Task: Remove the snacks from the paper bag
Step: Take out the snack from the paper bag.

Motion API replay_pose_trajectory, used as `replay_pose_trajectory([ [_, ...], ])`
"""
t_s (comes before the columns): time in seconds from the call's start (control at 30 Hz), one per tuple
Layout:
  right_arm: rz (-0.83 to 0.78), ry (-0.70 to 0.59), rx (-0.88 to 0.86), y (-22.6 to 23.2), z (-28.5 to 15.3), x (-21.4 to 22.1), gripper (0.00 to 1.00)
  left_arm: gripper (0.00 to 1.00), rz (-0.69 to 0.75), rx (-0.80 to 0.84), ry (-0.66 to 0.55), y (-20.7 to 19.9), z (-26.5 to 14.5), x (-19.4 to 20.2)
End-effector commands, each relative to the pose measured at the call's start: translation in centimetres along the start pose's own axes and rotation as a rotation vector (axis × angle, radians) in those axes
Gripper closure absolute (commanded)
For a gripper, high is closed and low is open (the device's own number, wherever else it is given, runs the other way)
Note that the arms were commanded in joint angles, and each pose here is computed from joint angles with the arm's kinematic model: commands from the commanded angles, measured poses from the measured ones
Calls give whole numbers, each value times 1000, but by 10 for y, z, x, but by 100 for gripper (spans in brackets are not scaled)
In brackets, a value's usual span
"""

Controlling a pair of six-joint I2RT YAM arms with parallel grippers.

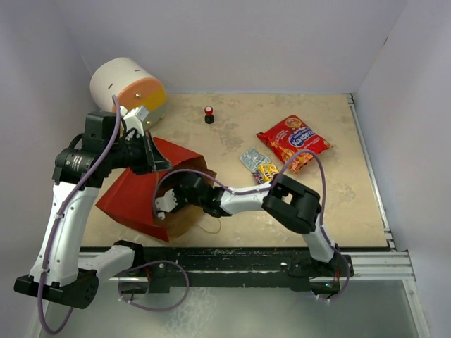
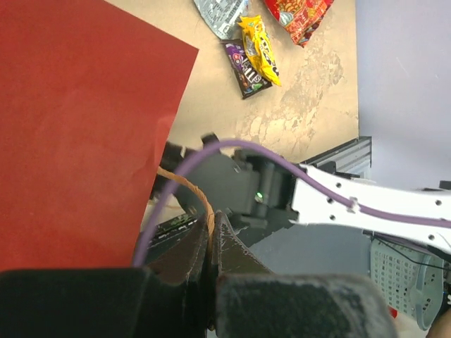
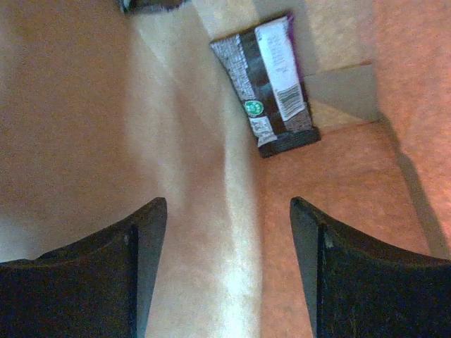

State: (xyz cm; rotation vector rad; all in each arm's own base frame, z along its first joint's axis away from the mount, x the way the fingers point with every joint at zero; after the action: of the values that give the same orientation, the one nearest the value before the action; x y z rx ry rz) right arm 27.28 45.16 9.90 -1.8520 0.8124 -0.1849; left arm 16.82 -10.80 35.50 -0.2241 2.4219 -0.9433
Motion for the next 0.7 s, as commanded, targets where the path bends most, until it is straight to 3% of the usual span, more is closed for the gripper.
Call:
replay_pose_trajectory([
  [0.0, 25, -55, 85, -33, -34, -27, 28, 100, 58, 76, -37, -11, -1, -9],
  [0.33, -36, -106, 119, -22, 19, -33, 27, 100, 105, 111, -19, -15, -12, 1],
  [0.67, -54, -38, 200, -37, 67, -21, 24, 100, 142, 114, 25, -17, -15, 2],
])
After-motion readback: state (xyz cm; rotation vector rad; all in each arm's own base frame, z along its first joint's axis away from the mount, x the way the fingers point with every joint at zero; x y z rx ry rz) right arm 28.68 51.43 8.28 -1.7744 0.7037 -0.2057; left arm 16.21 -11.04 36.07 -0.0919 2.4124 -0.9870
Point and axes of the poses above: each gripper's point midway between its finger pads, its own z axis out along the fingers, its own y axis along the line the jaws close on, x = y × z, the point moved 6 cm from there along -z, back along the fingers, and after that the axes turned 8 degrees about -z, right-handed, at the moved point
